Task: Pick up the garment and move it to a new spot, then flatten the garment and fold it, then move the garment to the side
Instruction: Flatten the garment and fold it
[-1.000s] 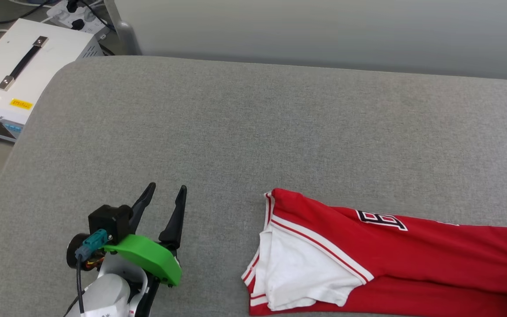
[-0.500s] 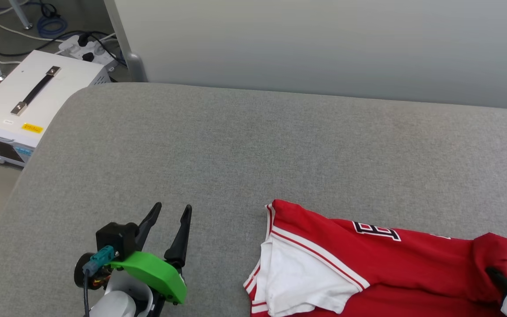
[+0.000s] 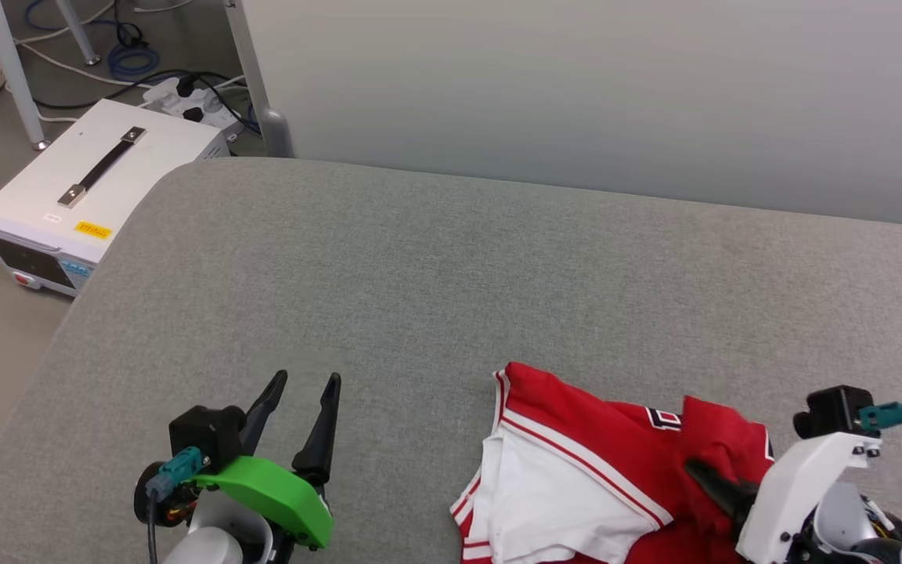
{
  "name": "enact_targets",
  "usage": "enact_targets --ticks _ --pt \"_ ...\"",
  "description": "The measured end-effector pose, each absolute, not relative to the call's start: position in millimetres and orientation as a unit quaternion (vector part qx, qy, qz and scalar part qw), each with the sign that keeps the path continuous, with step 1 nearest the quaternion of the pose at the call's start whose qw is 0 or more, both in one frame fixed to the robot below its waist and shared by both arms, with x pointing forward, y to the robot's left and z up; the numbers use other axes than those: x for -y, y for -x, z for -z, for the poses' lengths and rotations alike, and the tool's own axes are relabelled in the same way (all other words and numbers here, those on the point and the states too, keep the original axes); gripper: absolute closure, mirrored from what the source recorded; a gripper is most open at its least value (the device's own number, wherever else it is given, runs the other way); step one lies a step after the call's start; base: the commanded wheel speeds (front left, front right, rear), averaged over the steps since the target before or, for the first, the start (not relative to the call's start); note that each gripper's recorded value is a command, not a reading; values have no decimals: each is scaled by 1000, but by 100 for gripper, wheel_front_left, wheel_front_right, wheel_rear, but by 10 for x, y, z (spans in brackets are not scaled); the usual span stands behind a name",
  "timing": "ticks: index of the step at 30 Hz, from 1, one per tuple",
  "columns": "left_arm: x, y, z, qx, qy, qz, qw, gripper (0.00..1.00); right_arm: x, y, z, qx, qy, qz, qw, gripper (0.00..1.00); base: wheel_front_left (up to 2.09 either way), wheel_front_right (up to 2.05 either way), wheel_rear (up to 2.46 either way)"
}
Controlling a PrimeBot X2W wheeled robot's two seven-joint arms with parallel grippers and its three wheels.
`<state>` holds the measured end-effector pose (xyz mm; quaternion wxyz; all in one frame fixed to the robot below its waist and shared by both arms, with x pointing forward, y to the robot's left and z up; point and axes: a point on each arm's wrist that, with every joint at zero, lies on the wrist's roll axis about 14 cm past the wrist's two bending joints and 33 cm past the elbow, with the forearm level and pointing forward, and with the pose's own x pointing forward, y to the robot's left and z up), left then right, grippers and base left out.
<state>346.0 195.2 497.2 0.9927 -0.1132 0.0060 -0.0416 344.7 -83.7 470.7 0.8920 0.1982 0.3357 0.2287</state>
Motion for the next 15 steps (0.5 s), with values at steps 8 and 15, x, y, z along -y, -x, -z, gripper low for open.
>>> enact_targets --ticks 8,15 --pt "-2059 -3417 -4955 -6 112 25 993 0 257 -3445 -4799 -334 -239 -306 859 100 0 0 0" --pt "-2133 -3371 -4927 -9 112 14 994 0 -165 -3454 -4711 -334 -261 -342 839 100 0 0 0"
